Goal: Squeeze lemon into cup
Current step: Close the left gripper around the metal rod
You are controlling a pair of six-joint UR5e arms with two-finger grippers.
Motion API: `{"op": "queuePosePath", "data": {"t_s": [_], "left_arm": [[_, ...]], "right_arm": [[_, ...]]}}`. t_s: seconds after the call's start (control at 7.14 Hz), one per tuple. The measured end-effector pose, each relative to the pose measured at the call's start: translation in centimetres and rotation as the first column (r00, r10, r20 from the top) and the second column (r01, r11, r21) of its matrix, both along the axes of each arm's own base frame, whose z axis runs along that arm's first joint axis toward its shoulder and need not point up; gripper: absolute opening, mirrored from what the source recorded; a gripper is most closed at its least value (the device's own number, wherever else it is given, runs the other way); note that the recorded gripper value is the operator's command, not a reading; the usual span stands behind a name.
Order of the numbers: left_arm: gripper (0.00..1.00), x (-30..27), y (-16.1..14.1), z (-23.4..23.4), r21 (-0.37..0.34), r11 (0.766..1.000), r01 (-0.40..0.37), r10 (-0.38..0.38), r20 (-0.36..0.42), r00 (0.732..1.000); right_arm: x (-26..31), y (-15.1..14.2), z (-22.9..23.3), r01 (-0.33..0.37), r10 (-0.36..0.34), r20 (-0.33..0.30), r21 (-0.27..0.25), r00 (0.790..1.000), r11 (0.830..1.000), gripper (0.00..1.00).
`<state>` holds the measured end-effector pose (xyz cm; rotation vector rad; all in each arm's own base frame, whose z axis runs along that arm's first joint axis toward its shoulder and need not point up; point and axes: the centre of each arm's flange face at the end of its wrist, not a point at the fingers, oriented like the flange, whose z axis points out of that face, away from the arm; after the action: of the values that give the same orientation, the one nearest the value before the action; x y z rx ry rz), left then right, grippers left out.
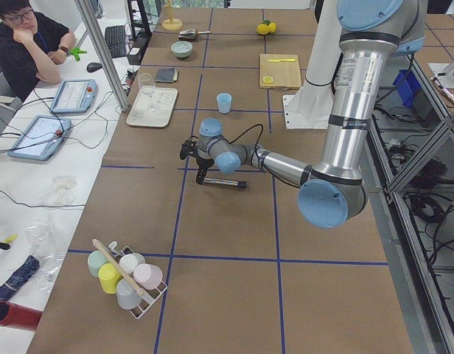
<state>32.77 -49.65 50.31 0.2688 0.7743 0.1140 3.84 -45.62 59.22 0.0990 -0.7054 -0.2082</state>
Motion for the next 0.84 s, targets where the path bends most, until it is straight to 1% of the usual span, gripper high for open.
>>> {"op": "queuePosePath", "data": {"t_s": [0.56,0.7,0.84], "left_arm": [[0.64,0.01,0.43,0.83,-0.012,1.000,-0.007,0.007,0.008,1.000],[0.63,0.07,0.46,0.91,-0.014,1.000,-0.007,0.007,0.008,1.000],[0.60,0.09,0.49,0.85,-0.015,1.000,-0.007,0.007,0.007,1.000]], "right_arm": [[-0.03,-0.03,0.05,0.002,-0.002,-0.001,0.000,1.000,1.000,1.00],[-0.03,-0.02,0.10,0.002,-0.002,-0.002,0.000,1.000,1.000,1.00],[-0.03,0.01,0.16,0.003,-0.003,-0.002,-0.001,1.000,1.000,1.00]]}}
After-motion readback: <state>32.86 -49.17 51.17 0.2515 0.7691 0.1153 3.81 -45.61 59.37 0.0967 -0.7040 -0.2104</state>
